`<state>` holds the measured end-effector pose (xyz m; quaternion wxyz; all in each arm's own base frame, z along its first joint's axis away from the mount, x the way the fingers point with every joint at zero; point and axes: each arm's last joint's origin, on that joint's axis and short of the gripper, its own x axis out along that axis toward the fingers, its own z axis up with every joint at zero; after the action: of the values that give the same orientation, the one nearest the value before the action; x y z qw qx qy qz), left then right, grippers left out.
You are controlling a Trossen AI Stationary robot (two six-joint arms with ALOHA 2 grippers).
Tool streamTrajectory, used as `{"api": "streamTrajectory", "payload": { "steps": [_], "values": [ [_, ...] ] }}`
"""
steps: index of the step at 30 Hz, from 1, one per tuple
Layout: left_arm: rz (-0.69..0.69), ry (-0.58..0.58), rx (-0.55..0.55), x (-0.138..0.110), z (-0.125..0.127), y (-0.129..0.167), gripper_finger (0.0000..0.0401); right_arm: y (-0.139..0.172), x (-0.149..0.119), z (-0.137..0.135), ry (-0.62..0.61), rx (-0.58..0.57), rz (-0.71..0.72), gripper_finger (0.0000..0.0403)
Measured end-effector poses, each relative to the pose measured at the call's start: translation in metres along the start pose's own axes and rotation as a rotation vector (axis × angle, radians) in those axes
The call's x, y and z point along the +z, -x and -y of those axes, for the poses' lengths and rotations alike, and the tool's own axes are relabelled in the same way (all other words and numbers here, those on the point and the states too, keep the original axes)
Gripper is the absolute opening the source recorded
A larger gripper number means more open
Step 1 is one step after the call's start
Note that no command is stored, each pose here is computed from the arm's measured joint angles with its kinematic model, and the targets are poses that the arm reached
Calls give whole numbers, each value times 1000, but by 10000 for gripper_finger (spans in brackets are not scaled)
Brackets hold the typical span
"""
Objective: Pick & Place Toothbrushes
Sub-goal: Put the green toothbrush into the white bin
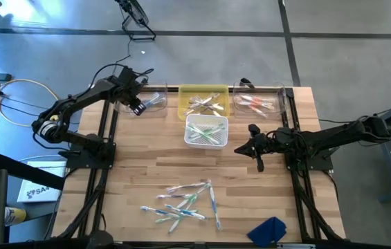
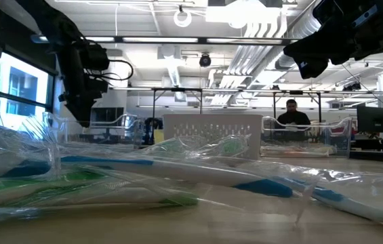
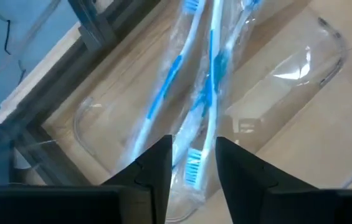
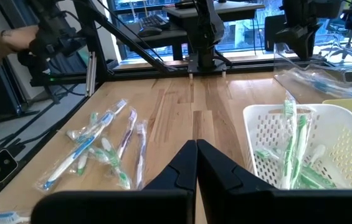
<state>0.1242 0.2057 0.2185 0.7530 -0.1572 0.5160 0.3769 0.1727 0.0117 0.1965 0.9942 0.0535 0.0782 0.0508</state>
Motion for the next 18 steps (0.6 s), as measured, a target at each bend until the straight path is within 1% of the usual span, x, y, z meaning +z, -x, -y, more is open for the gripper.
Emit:
{"api": "streamTrajectory", "payload": {
  "steps": [10, 12, 15, 18],
  "values": [
    [104, 12, 21, 26, -8, 25, 122, 0, 0, 0, 0, 0, 0, 2],
    [116, 14, -12, 28, -7, 27, 122, 0, 0, 0, 0, 0, 0, 2],
    [133, 8, -97, 28, -5, 28, 122, 0, 0, 0, -1, 0, 0, 2],
    [155, 5, -123, 30, -4, 28, 122, 0, 0, 0, -1, 0, 0, 2]
  ]
}}
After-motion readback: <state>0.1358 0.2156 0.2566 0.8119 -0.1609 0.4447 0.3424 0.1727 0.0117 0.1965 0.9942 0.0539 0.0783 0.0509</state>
